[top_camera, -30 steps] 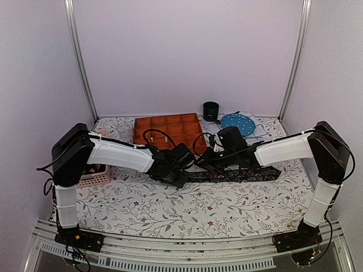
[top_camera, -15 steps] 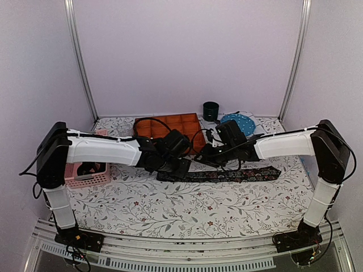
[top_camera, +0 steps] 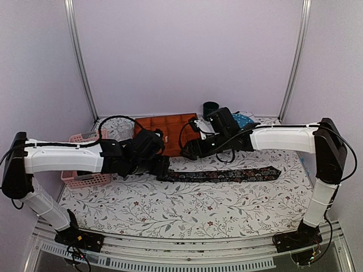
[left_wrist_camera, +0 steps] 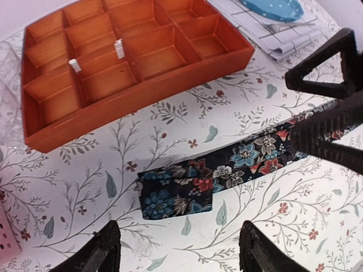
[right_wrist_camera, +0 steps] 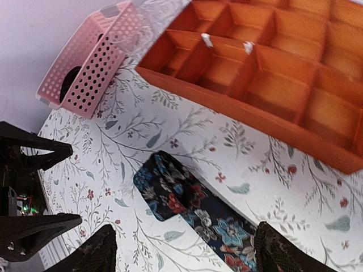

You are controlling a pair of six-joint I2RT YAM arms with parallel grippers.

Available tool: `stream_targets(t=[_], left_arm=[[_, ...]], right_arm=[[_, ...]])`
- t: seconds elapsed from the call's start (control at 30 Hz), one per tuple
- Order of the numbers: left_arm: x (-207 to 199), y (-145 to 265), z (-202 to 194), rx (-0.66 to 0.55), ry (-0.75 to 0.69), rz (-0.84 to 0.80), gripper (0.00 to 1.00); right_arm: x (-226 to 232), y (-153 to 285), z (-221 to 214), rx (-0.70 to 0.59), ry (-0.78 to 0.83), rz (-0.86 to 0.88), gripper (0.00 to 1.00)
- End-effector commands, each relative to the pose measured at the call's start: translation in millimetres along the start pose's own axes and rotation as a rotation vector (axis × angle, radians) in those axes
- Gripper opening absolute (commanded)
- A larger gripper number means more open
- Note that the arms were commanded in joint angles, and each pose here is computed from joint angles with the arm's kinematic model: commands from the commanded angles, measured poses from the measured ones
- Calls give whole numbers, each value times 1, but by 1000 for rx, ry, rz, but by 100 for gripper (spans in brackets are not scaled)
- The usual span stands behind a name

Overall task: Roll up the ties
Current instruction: Roll the tie at the center of the board.

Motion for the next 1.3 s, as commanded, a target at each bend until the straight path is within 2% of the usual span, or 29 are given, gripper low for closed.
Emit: stream_targets(t=[0.0,0.2,0.5,0.97,1.27], left_arm=[[25,18,-7,-59,117,76,70],[55,28,-20,-73,209,104,71],[81,31,-43,-55,286,109,72],[87,26,-54,-42,292,96,72],[87,24,-57,-34,293,89,72]], right_arm=[[15,-42,-20,105,273,-4,84],[20,-81,-31,180,430,12,86],[10,-117,-35,216,480,-29,88],[-5,-154,-64,337,540,-45,94],[-13,-167,-76,379,561,-62,89]])
Point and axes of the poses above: each gripper's point midway between its finger pads, its own y axis back along the fingers, its own x axis along the line the jaws close on, z = x × y, the point moved 7 cm from there along y, back along the fingers, and after that the axes turned 13 degrees about -y, right-handed, at the moved point
